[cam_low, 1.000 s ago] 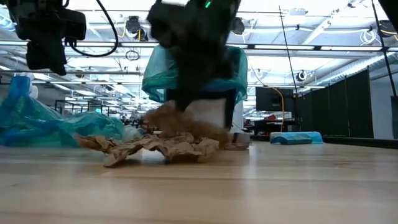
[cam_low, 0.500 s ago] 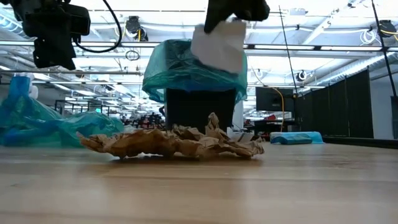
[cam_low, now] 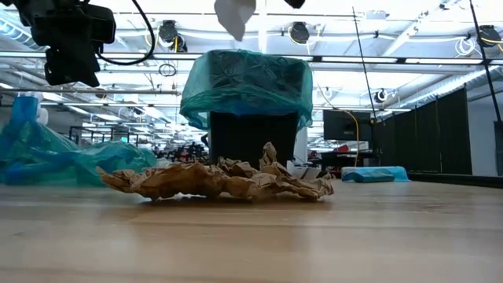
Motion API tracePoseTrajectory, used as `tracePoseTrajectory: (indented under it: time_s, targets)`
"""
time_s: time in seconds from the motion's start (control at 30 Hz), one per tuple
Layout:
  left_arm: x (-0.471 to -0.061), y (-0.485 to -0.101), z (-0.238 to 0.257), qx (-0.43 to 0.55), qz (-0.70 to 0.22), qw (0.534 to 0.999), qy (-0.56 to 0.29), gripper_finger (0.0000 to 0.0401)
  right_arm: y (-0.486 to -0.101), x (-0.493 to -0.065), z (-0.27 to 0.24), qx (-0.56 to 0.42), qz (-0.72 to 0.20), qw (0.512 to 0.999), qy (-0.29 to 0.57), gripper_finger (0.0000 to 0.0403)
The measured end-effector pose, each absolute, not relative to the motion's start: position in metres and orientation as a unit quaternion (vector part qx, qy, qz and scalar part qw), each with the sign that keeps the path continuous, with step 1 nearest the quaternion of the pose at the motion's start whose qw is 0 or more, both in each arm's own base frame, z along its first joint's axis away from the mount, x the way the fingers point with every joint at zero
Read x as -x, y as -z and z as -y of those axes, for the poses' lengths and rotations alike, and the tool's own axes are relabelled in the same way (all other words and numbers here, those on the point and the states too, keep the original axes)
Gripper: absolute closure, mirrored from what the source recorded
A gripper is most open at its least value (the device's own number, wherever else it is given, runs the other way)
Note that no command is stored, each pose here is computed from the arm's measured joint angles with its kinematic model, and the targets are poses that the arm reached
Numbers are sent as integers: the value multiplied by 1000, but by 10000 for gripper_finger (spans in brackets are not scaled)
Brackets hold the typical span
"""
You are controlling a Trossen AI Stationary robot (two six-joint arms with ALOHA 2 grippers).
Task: Place trash/remove bag and relplace
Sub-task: Put the white paper into the blue trash bag inside the black trash bin, then put the blue plastic into the blue trash bag inside the black trash bin
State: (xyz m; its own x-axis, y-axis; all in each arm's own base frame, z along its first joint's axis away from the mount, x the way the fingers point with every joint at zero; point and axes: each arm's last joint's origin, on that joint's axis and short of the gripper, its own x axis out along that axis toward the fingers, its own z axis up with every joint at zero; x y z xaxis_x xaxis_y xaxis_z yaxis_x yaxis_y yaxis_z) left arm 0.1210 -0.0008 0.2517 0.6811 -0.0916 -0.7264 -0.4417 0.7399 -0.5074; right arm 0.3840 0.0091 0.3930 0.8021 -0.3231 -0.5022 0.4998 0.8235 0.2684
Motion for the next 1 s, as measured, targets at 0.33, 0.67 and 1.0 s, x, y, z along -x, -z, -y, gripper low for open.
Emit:
tracePoseTrajectory:
  time_s: [0.33,0.67,1.0]
  targets:
    - [-121,-252,1,334,-385,854,-103,264,-387,-385,65,-226,-205,902,306,396]
    - [-122,-251,1,292,-391,869,-84,264,-380,-379,75,-224,-248,892,303,318]
    - [-124,-252,1,279,-384,877,-75,264,-383,-371,51,-235,-290,892,257,269]
